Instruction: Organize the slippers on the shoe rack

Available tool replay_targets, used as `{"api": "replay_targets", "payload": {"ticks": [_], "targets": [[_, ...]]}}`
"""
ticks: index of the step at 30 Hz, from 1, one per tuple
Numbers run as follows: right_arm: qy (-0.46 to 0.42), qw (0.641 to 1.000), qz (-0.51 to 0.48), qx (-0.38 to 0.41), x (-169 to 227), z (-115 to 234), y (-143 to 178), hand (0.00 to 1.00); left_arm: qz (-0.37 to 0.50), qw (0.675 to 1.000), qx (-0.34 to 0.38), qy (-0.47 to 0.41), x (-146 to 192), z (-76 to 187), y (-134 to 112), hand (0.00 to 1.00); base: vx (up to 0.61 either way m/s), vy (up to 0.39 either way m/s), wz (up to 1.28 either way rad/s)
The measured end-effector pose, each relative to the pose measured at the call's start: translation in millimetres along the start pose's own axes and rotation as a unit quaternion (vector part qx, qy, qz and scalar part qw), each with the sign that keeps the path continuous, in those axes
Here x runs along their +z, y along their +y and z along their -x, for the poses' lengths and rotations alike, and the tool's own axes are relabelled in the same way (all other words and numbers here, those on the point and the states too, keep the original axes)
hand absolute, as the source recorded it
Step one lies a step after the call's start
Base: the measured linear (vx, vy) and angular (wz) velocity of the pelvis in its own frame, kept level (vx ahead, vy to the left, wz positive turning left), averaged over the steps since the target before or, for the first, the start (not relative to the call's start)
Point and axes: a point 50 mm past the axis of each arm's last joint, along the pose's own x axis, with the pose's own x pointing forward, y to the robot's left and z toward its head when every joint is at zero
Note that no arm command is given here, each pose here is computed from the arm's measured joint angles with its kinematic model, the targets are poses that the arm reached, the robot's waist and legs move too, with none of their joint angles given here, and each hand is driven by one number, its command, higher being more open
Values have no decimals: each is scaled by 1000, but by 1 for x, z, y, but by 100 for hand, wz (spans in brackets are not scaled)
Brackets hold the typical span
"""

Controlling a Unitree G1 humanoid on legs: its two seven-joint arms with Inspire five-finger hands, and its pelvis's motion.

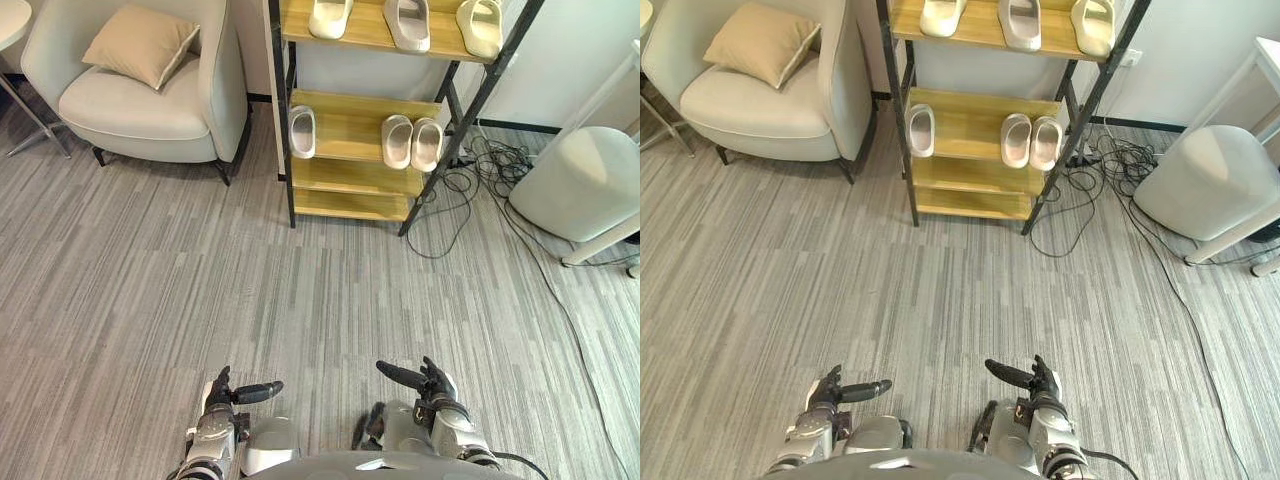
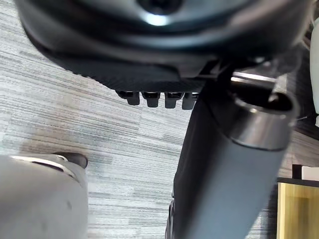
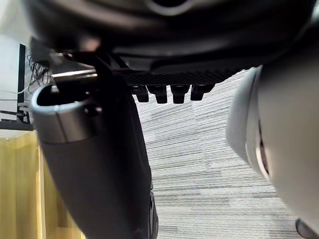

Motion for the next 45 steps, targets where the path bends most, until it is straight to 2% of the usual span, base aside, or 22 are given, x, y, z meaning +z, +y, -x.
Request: {"api": "replay_targets", "payload": {"ticks": [5,8,15,17,20,29,35,39,45], "targets": [[29,999,-3,-37,-12,0,-27,100,21,999,-20,21,-10,4,-21,100,460,-284,37],[35,998,-9,-49,-21,4,-35,100,47,998,-27,5,-2,4,-25,100,377,-239,25],[50,997,-21,-51,-31,8,-29,100,45,998,-27,-44,20,2,-22,100,375,4,-5],[55,997,-15,-59,-33,8,-37,100,40,998,-33,-42,18,3,-25,100,403,190,-23],[66,997,-10,-37,-38,9,-22,100,34,998,-23,-48,25,-1,-14,100,417,155,-7],[42,999,29,-7,-23,4,-11,100,4,1000,0,1,0,-1,8,100,268,59,-28],[32,999,31,-9,-18,3,-12,100,-6,1000,0,17,-10,1,10,100,292,-225,34],[47,998,38,-36,-23,3,-34,100,-3,999,-13,31,-18,4,-2,100,255,-283,23],[58,997,32,-46,-31,6,-41,100,4,999,-21,24,-15,4,-6,100,173,-145,24]]}}
